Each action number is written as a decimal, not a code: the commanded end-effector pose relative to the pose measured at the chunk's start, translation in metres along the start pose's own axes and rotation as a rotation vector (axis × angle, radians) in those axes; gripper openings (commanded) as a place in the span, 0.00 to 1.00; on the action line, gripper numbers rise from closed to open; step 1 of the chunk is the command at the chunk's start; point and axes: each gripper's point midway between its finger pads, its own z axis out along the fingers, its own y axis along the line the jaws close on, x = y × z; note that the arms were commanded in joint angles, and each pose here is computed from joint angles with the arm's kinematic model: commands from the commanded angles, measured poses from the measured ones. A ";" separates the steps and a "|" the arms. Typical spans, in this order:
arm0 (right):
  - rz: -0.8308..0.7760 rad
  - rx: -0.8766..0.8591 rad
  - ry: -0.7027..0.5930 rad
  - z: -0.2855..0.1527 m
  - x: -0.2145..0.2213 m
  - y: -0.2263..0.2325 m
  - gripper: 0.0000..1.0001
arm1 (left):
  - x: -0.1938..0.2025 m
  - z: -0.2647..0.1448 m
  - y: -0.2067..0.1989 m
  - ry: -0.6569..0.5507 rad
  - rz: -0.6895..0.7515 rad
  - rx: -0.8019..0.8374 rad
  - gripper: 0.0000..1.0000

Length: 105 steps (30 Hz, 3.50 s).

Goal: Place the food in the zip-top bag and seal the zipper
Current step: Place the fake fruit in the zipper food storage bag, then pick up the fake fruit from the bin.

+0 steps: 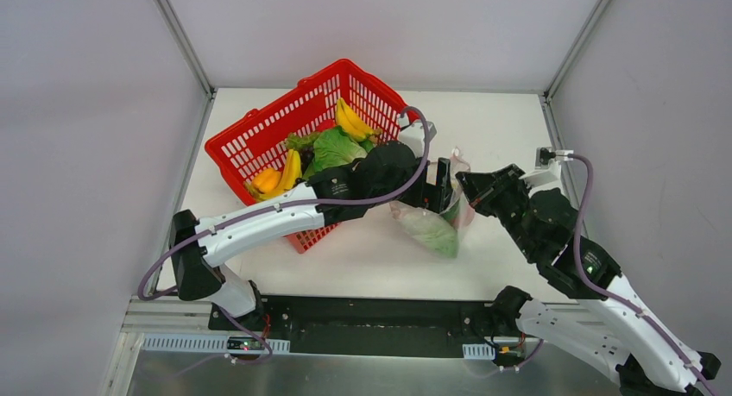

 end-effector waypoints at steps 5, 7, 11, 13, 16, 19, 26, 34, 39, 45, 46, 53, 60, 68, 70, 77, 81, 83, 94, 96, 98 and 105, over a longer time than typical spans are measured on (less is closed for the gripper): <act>-0.050 0.031 -0.120 0.001 -0.034 0.007 0.02 | -0.023 -0.039 -0.015 -0.046 0.043 0.095 0.93; -0.068 0.049 -0.116 0.003 -0.032 0.003 0.02 | -0.026 -0.049 -0.017 -0.065 0.059 0.123 0.95; -0.101 0.086 -0.082 0.007 -0.021 -0.008 0.02 | -0.028 -0.075 -0.008 -0.063 0.116 0.107 0.96; -0.110 0.079 -0.051 0.009 -0.011 -0.010 0.03 | -0.028 -0.087 0.005 -0.073 0.136 0.059 0.98; -0.112 0.061 -0.007 0.009 0.001 -0.011 0.02 | -0.029 -0.104 0.031 -0.091 0.158 -0.038 0.99; -0.096 0.049 0.023 0.009 0.009 -0.012 0.02 | -0.028 -0.117 0.060 -0.102 0.153 -0.129 0.99; -0.080 0.036 0.068 0.009 0.021 -0.012 0.02 | -0.033 -0.155 0.129 -0.128 0.110 -0.350 0.99; -0.081 0.020 0.091 0.009 0.024 -0.007 0.02 | -0.028 -0.183 0.202 -0.082 0.030 -0.590 0.99; -0.082 0.005 0.099 0.006 0.022 -0.003 0.02 | -0.011 -0.182 0.237 0.008 -0.052 -0.671 0.99; -0.080 -0.002 0.103 0.004 0.022 -0.002 0.02 | 0.007 -0.168 0.272 0.120 -0.115 -0.724 0.99; -0.080 -0.003 0.102 0.004 0.022 -0.002 0.02 | 0.010 -0.165 0.278 0.142 -0.127 -0.725 0.99; -0.084 0.004 0.104 0.004 0.022 -0.003 0.03 | 0.030 -0.137 0.316 0.243 -0.212 -0.718 0.95; -0.081 0.009 0.112 0.005 0.026 -0.005 0.03 | 0.049 -0.111 0.320 0.288 -0.266 -0.637 0.86; -0.081 0.006 0.114 0.005 0.025 -0.004 0.03 | 0.075 -0.101 0.325 0.397 -0.300 -0.623 0.69; -0.086 0.006 0.115 0.005 0.026 -0.004 0.03 | 0.081 -0.103 0.326 0.408 -0.310 -0.634 0.67; -0.085 0.004 0.122 0.006 0.027 -0.003 0.03 | 0.095 -0.112 0.328 0.451 -0.308 -0.661 0.77; -0.077 0.008 0.124 0.007 0.030 -0.005 0.03 | 0.099 -0.110 0.323 0.451 -0.311 -0.624 0.61; -0.075 0.002 0.125 0.007 0.029 -0.003 0.03 | 0.098 -0.110 0.322 0.455 -0.310 -0.616 0.51; -0.076 -0.004 0.115 0.006 0.025 -0.001 0.03 | 0.090 -0.116 0.315 0.416 -0.300 -0.600 0.03; -0.075 -0.004 0.117 0.006 0.026 -0.001 0.03 | 0.087 -0.119 0.313 0.400 -0.291 -0.600 0.00; -0.073 -0.004 0.116 0.006 0.026 -0.001 0.03 | 0.082 -0.123 0.311 0.377 -0.284 -0.602 0.00; -0.067 -0.005 0.112 0.004 0.025 -0.002 0.03 | 0.060 -0.138 0.302 0.253 -0.257 -0.606 0.00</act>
